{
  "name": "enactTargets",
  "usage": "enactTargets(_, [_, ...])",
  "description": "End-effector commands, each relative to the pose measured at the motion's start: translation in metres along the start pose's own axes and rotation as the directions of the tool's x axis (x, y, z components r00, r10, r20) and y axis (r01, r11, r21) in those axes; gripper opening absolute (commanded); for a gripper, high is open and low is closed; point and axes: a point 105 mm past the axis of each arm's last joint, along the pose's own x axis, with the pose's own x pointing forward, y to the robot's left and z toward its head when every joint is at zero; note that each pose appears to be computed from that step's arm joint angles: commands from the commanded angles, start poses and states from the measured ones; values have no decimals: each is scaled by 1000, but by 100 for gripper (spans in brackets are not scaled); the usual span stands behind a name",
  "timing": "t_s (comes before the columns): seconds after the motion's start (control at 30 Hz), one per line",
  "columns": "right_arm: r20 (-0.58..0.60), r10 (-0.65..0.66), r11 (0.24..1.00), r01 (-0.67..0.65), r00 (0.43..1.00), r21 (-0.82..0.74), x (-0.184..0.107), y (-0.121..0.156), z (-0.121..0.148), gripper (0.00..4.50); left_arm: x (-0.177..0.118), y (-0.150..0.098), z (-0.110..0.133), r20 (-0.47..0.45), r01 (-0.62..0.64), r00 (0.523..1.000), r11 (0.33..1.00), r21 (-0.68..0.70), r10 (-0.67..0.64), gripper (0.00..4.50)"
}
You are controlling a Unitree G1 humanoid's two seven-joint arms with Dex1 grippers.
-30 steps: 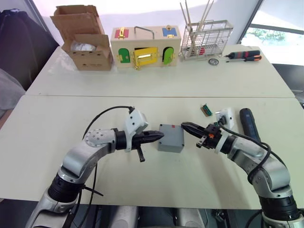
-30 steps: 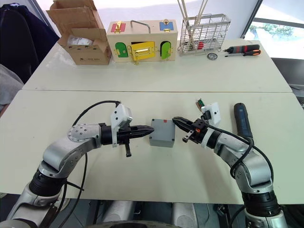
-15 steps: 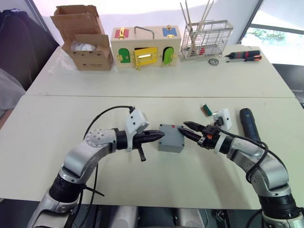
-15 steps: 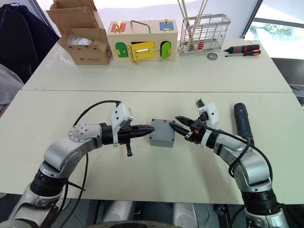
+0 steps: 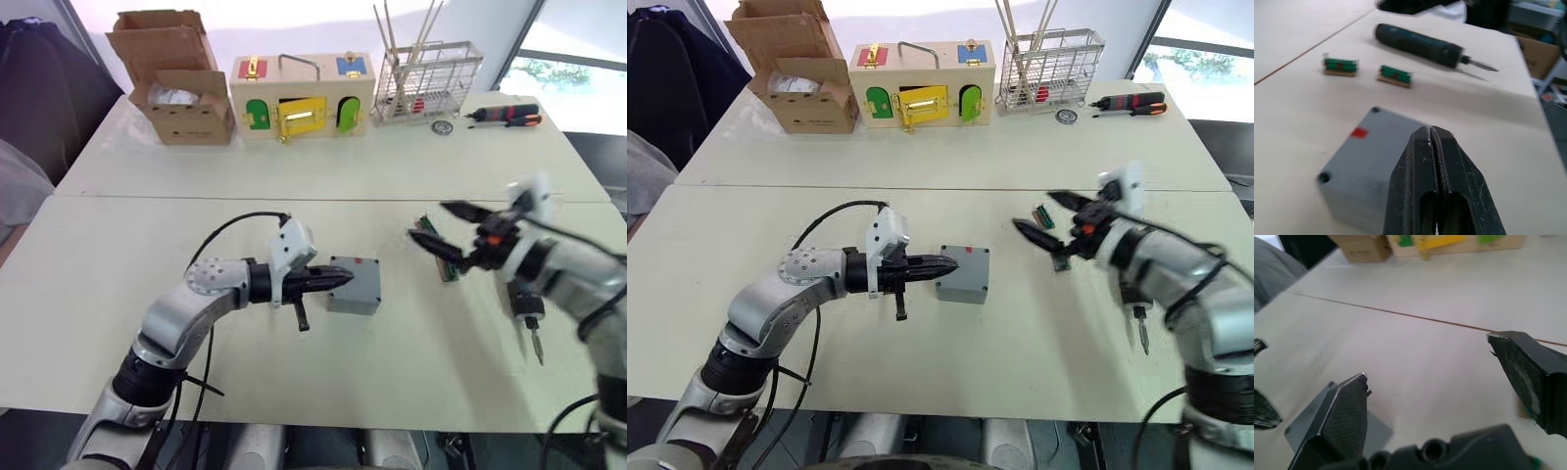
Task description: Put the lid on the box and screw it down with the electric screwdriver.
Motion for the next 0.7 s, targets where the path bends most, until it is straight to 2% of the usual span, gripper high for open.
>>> enactTargets(0.03, [-271, -111, 993, 121, 956, 17, -38, -31, -17, 449, 14, -11, 18, 44, 90, 995, 992, 87, -95, 0])
enactTargets(0.17, [-482, -163, 965, 242, 861, 105, -73, -54, -31, 449, 34, -18, 24, 89, 155, 982, 982, 112, -165, 0])
enactTargets(0.3, [-594, -112, 958, 245, 796, 147, -87, -53, -44, 449, 48, -25, 26, 112, 179, 974, 973, 147, -196, 0])
enactTargets(0.5, [-662, -32, 940, 248, 749, 235, -84, -48, -70, 449, 57, -35, 26, 153, 200, 963, 969, 144, -221, 0])
enactTargets(0.7, [-662, -38, 920, 286, 748, 269, -70, -62, -79, 449, 60, -37, 23, 145, 194, 966, 970, 145, -215, 0])
